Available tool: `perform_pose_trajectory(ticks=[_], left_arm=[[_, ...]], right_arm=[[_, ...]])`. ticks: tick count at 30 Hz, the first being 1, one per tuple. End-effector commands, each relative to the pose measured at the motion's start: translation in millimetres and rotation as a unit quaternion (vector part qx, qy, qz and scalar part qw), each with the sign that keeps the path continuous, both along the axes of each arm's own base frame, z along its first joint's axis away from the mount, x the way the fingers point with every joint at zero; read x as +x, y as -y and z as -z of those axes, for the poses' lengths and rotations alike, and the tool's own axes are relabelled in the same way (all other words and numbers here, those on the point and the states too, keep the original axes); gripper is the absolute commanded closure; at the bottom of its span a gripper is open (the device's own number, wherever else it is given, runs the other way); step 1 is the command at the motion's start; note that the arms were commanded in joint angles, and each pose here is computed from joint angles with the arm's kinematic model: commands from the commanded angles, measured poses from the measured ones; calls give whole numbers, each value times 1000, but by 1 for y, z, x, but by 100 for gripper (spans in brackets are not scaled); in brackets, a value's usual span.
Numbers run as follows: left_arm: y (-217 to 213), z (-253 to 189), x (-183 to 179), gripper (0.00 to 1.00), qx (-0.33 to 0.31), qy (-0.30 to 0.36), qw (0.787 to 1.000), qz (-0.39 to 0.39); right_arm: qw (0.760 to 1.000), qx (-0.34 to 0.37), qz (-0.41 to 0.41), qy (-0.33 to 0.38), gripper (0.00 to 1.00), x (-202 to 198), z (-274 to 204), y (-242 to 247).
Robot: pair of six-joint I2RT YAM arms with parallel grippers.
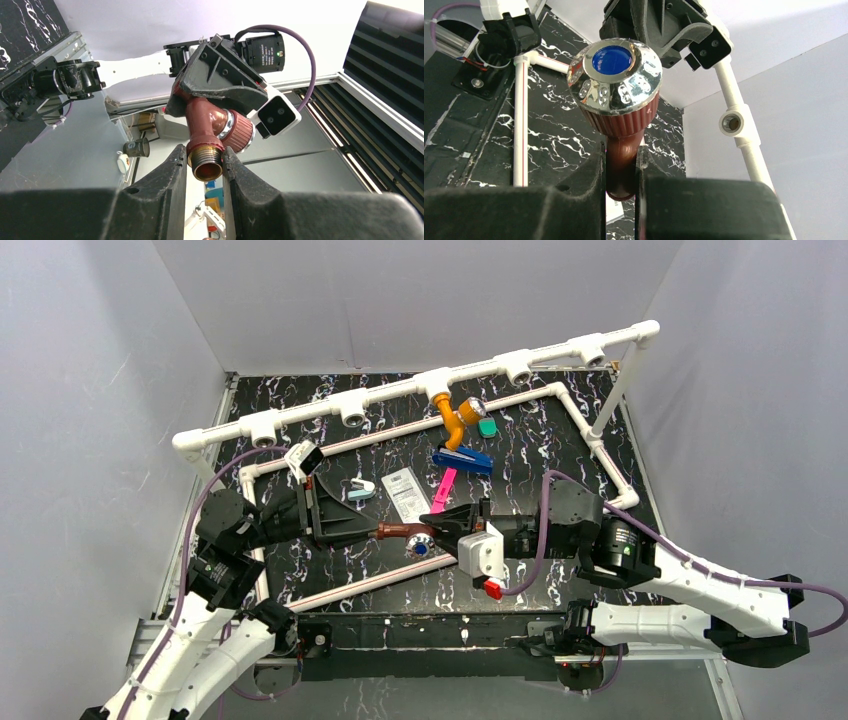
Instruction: Install the water faucets
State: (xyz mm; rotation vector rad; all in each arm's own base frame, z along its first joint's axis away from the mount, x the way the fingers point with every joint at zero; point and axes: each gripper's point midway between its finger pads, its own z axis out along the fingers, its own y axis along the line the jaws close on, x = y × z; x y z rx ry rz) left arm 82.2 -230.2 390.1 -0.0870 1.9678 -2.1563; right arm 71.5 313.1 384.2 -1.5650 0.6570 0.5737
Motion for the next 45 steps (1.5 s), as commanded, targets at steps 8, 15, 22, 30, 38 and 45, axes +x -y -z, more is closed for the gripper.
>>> perform_pose_trajectory(ticks=[8,15,22,30,38,45], left_arm=[[-1,-1,-6,47,15,49,999,4],[-7,15,-2,27,104,100,989,-24],[-19,8,-9,26,130,190,972,-44],[-31,16,-11,27,177,264,946,-59],[-36,11,-19,27,177,298,936,-58],[-39,-16,-22,28,149,334,927,-79]], right_arm=[[999,39,5,-26,99,-1,-26,-2],[996,31,13,-86,99,-5,-27,4],[978,35,29,-201,99,-8,-31,-5],[948,21,16,-316,99,-19,-32,-29],[914,19,-19,-405,99,-32,-52,-44],[864,-15,-61,-500,99,-15,-59,-44]])
